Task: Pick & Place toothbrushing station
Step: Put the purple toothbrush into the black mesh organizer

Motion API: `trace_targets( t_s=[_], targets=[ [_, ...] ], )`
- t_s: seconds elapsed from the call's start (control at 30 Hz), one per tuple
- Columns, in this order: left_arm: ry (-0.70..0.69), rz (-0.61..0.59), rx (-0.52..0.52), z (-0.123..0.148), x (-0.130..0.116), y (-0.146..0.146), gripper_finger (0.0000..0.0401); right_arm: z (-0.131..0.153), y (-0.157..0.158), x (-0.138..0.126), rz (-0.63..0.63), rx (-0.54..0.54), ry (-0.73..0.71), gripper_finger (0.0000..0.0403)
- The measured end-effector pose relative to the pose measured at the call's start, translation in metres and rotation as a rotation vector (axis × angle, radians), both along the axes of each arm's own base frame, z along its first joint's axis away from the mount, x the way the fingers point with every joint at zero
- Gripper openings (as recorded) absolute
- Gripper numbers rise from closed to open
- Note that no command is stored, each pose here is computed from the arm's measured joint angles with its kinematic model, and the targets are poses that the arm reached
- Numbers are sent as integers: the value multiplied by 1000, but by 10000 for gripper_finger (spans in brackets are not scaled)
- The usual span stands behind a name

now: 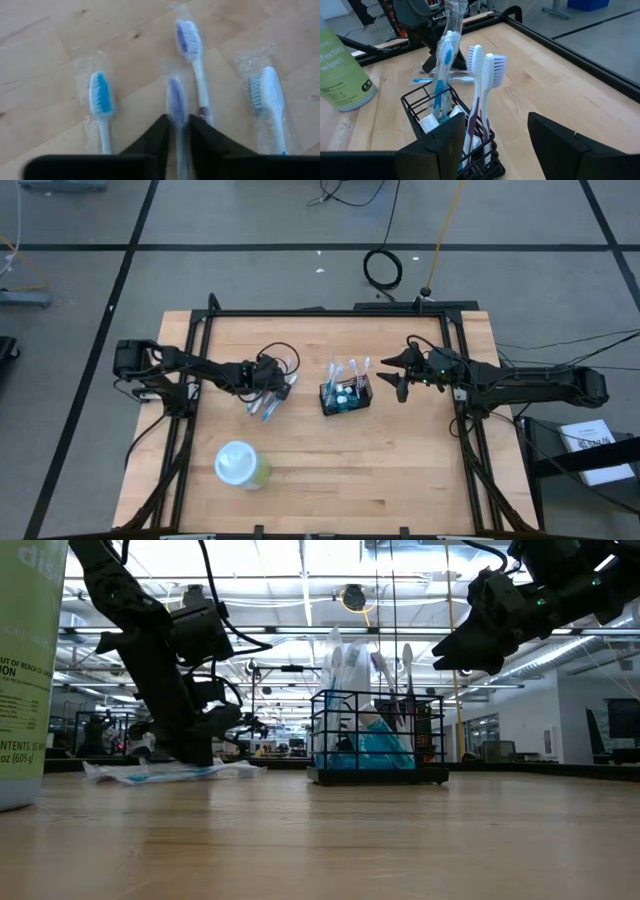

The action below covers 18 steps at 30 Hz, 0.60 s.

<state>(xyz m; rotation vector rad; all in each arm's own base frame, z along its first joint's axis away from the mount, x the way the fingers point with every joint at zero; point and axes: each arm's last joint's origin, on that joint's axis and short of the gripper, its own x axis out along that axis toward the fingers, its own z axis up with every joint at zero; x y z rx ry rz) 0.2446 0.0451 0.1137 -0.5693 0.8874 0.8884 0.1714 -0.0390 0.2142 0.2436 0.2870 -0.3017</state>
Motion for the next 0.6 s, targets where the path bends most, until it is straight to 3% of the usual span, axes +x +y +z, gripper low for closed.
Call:
trace_targets(
  t_s=[0.13,0.33,0.6],
  targets=[
    [-6,-5,-3,1,1,0,12,0,0,0,0,1,0,208],
    [-75,-73,-30,20,12,-2,27,0,0,0,-1,2,0,208],
    [-241,-176,86,77,17,-5,16,0,0,0,-1,2,0,208]
  ],
)
